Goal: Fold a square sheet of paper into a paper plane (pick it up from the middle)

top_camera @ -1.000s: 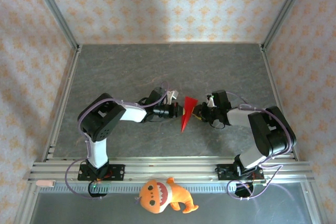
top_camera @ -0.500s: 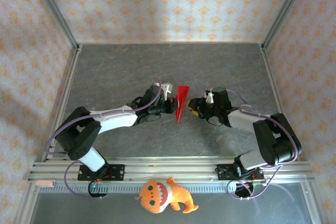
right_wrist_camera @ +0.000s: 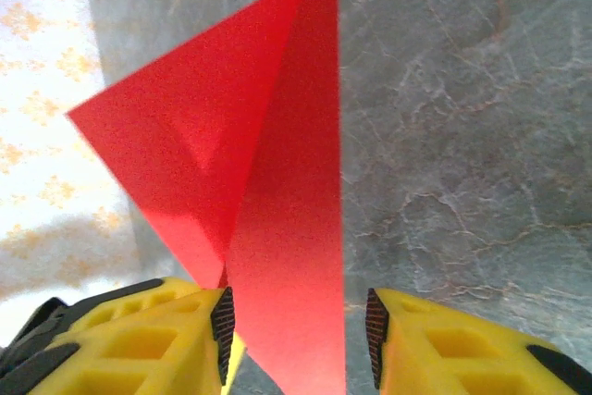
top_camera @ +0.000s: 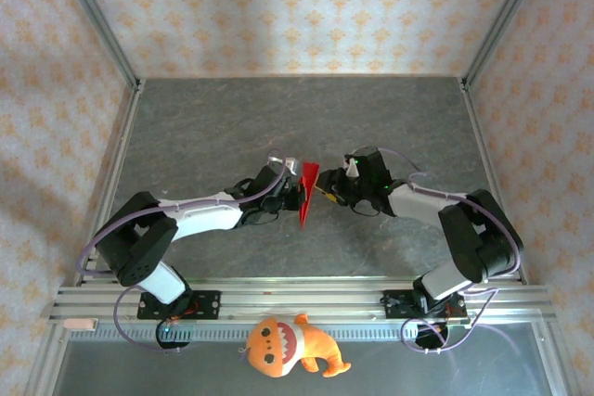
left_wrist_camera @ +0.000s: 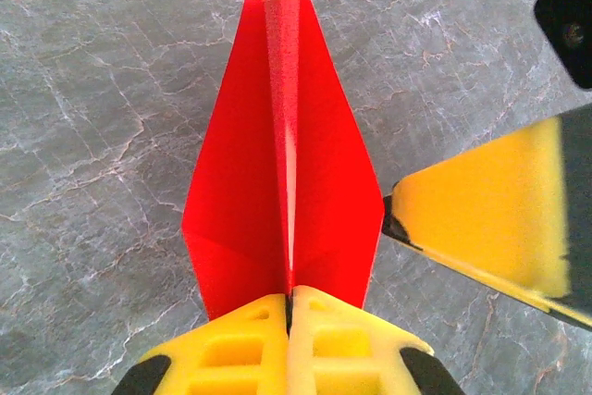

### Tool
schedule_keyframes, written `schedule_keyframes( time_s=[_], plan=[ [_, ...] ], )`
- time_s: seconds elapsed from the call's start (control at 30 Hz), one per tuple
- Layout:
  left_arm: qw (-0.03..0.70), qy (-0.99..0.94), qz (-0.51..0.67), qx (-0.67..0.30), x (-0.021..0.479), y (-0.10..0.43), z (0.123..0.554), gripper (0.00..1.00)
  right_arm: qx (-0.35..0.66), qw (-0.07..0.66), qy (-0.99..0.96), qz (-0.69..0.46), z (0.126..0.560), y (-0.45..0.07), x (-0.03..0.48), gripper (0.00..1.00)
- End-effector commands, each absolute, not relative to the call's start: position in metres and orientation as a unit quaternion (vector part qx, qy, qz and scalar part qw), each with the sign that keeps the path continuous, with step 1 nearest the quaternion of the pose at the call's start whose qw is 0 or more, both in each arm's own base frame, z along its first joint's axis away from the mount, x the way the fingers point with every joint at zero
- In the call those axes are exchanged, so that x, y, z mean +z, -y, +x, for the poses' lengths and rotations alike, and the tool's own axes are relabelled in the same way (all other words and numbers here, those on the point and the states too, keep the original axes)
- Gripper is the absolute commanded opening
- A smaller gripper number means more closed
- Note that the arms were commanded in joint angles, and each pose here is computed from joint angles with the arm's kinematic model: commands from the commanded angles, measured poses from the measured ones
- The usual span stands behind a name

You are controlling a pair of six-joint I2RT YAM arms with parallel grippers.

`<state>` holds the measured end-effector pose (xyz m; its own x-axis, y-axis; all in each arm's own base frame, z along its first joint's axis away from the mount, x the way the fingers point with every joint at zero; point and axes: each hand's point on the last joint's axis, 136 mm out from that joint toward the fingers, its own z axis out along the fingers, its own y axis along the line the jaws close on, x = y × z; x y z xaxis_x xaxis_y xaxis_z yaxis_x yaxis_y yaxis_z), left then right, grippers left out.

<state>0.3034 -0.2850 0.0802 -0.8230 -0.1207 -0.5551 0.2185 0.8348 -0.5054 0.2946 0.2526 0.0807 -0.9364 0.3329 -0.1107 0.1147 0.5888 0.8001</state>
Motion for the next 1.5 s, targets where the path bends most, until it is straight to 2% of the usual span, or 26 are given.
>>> schedule_keyframes(
  time_s=[0.0,0.47,1.0,1.1,1.27,1.37,1.47],
  plan=[
    [0.303,-0.913,0.033,-0.270,0.082,0.281,0.299,0.00,0.404,0.140,-0.895,0.126,0.301,-0.247,0.078,0.45],
    [0.309,-0.913,0.031,-0.265,0.082,0.274,0.294,0.00,0.407,0.147,-0.893,0.125,0.306,-0.251,0.096,0.49],
    [0.298,-0.921,0.036,-0.247,0.071,0.275,0.295,0.00,0.405,0.107,-0.903,0.098,0.304,-0.281,0.077,0.50],
    [0.298,-0.923,0.036,-0.240,0.070,0.274,0.294,0.00,0.388,0.099,-0.911,0.100,0.303,-0.279,0.066,0.43],
    [0.297,-0.930,0.028,-0.217,0.065,0.266,0.295,0.00,0.371,0.095,-0.918,0.101,0.294,-0.271,0.054,0.20],
    [0.293,-0.929,0.032,-0.222,0.064,0.269,0.293,0.01,0.387,0.088,-0.913,0.098,0.290,-0.274,0.053,0.11],
    [0.287,-0.926,0.043,-0.242,0.067,0.276,0.289,0.13,0.400,0.085,-0.907,0.100,0.290,-0.277,0.052,0.08]
  ],
)
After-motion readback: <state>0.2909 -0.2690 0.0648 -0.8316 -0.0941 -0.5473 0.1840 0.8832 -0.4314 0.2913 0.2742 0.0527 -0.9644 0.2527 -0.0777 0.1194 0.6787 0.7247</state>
